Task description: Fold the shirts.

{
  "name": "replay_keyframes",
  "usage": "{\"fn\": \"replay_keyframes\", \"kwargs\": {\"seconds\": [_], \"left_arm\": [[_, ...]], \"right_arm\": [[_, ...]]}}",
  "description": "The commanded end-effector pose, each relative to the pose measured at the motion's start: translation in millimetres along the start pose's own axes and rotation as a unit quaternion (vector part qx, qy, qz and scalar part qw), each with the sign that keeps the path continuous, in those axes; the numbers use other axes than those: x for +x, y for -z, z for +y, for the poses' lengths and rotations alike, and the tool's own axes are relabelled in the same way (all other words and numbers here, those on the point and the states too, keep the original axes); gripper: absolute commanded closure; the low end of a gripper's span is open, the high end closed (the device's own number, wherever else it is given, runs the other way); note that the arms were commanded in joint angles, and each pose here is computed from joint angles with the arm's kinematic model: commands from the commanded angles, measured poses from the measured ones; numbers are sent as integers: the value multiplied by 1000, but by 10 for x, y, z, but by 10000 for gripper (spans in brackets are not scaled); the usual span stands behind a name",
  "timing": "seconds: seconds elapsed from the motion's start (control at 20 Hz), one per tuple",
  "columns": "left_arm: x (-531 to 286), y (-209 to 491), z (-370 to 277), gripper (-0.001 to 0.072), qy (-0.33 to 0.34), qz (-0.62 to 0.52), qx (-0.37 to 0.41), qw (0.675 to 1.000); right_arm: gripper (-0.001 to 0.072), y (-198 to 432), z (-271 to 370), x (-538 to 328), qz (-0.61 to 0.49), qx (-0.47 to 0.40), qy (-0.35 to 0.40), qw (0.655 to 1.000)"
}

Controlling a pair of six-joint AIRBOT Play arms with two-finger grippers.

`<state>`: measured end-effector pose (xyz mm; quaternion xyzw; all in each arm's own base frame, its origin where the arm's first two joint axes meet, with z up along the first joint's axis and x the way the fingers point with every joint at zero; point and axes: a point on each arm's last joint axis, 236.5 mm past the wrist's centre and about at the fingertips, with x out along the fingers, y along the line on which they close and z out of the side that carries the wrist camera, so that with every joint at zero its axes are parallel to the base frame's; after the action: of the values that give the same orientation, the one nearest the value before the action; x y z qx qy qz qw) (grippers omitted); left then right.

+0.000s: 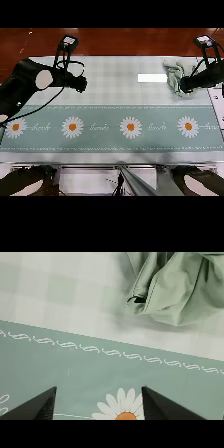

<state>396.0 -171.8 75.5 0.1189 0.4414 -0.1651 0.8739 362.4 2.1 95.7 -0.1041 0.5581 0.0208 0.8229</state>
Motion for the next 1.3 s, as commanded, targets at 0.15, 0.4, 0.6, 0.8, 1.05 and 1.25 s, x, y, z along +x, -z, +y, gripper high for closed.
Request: {"fn": "replay_keyframes", "kwargs": {"seconds": [0.15, 0.4, 0.6, 0.8, 1.05, 1.25], "left_arm": [[-1, -1, 3, 77, 0, 0, 0, 1000], [-1, -1, 4, 77, 0, 0, 0, 1000], [-1, -2, 3, 77, 0, 0, 0, 1000], [0, -11, 3, 77, 0, -2, 0, 1000], [85, -296, -29, 77, 5, -61, 1, 998], [85, -289, -44, 77, 5, -59, 2, 998]], "right_arm": [[113, -2, 2, -2, 0, 0, 0, 1000], [113, -2, 2, -2, 0, 0, 0, 1000], [113, -2, 2, -2, 0, 0, 0, 1000], [113, -978, -83, -215, -211, -17, 22, 977], [113, -1966, -163, -1065, -472, 1, 39, 881], [134, -2101, -183, -1381, -531, 25, 28, 846]]}}
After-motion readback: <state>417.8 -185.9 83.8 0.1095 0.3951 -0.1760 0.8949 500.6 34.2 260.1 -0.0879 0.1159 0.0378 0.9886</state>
